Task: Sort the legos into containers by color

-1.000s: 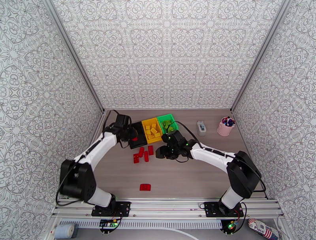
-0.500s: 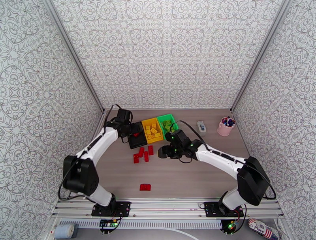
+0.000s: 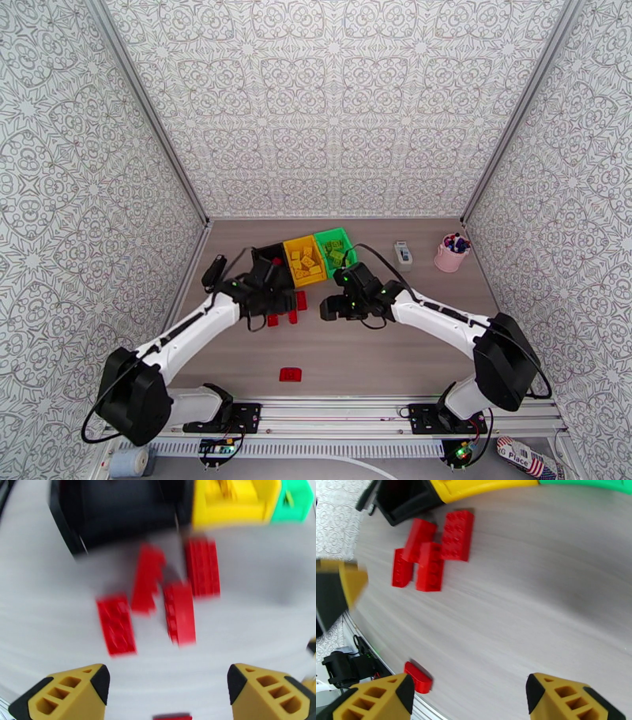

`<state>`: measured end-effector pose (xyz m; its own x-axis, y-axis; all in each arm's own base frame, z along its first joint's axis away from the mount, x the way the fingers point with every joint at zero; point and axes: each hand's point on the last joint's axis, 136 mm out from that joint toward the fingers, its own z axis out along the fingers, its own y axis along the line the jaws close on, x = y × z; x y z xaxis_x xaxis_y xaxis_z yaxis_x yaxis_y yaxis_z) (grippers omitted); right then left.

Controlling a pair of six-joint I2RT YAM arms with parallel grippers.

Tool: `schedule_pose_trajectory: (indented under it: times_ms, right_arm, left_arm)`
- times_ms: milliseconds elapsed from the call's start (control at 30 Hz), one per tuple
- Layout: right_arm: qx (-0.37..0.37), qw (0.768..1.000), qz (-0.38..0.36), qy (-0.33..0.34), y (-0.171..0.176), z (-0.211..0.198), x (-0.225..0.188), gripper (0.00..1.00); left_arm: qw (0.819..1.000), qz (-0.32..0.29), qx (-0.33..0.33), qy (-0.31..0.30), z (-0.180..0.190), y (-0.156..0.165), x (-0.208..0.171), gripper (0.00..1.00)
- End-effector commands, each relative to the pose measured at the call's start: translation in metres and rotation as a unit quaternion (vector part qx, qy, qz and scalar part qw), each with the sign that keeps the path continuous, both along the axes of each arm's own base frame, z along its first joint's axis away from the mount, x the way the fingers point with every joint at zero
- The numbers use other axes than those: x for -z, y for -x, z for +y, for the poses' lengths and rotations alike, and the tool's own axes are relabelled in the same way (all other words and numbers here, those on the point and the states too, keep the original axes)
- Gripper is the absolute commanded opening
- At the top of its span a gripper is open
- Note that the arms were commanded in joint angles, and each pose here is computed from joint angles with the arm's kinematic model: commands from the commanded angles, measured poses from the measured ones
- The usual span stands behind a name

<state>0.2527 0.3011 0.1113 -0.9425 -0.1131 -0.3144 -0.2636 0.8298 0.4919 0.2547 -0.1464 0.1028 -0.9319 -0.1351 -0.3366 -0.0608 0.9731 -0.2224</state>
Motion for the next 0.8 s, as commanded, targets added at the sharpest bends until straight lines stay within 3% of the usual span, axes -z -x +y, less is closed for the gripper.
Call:
schedule_pose_trajectory:
  times_ms: [0, 400, 567, 767]
  right_arm:
    - [0.004, 1.000, -0.005, 0.020, 0.007, -0.014, 0.004, 0.79]
    - [0.017, 0.999, 0.001, 0.039, 0.015, -0.031, 0.019, 0.81]
    - [0.021, 0.999, -0.001, 0.040, 0.014, -0.034, 0.020, 0.81]
    - [0.026, 0.999, -0.006, 0.044, 0.014, -0.041, 0.018, 0.82]
  left_arm:
    - [0.999, 0.040, -0.024, 0.006, -0.001, 0.036, 0.015, 0.85]
    - [0.981, 0.144, -0.073, 0.108, -0.040, 0.140, 0.049, 0.87]
    - [0.972, 0.167, -0.072, 0.150, -0.070, 0.160, 0.059, 0.88]
    - [0.971, 0.174, -0.075, 0.143, -0.083, 0.162, 0.073, 0.88]
